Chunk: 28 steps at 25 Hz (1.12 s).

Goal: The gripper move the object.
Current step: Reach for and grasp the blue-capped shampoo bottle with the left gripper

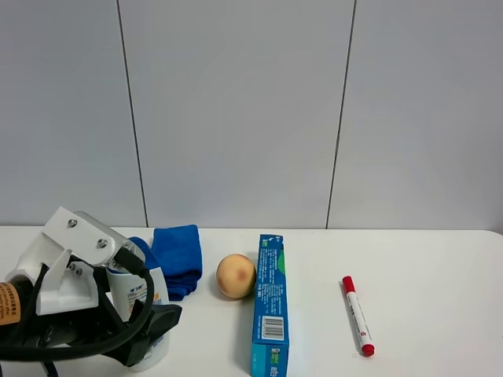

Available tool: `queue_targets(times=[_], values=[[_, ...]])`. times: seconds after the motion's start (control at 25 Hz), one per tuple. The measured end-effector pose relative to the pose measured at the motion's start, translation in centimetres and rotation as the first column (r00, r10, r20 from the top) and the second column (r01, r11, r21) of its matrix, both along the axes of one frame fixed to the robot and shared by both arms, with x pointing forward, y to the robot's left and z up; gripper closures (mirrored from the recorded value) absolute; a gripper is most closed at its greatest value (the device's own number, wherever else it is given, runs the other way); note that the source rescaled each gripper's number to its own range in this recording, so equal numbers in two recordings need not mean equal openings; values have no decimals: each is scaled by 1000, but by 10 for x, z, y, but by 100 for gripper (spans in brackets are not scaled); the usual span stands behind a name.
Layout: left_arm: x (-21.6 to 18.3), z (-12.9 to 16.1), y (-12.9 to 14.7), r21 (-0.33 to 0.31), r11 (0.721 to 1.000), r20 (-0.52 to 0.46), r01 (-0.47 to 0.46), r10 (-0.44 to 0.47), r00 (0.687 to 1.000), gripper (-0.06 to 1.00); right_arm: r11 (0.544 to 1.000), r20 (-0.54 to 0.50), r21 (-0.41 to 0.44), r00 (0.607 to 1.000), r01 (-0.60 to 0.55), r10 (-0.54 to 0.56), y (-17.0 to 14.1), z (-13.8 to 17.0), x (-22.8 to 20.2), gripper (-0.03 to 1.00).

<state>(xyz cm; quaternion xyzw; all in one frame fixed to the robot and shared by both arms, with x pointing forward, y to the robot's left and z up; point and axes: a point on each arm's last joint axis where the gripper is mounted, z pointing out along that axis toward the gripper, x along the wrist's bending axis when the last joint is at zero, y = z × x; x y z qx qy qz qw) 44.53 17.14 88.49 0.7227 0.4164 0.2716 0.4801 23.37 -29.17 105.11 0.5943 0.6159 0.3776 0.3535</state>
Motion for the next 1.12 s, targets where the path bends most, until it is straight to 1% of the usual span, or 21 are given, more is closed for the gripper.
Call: queue_targets(times=[0.2, 0.48, 0.64, 0.72, 0.8, 1.0, 1.12], values=[[3, -2, -1, -29, 1000, 55, 1, 0, 999, 9, 1000, 0, 0, 1000, 0, 0, 0, 0, 0, -3], [3, -11, -2, -24, 1000, 51, 2, -1, 999, 9, 1000, 0, 0, 1000, 0, 0, 0, 0, 0, -3], [4, -10, -2, -37, 999, 74, 3, 0, 997, 9, 1000, 0, 0, 1000, 0, 0, 0, 0, 0, -3], [4, -9, -2, -40, 999, 78, 3, 0, 997, 10, 1000, 0, 0, 1000, 0, 0, 0, 0, 0, -3], [4, -9, -2, -40, 999, 79, 4, -1, 997, 18, 1000, 0, 0, 1000, 0, 0, 0, 0, 0, -3], [4, -10, -2, -39, 999, 77, 4, -1, 997, 48, 1000, 0, 0, 1000, 0, 0, 0, 0, 0, -3], [4, -10, -2, -39, 999, 77, 4, -1, 997, 64, 1000, 0, 0, 1000, 0, 0, 0, 0, 0, -3]])
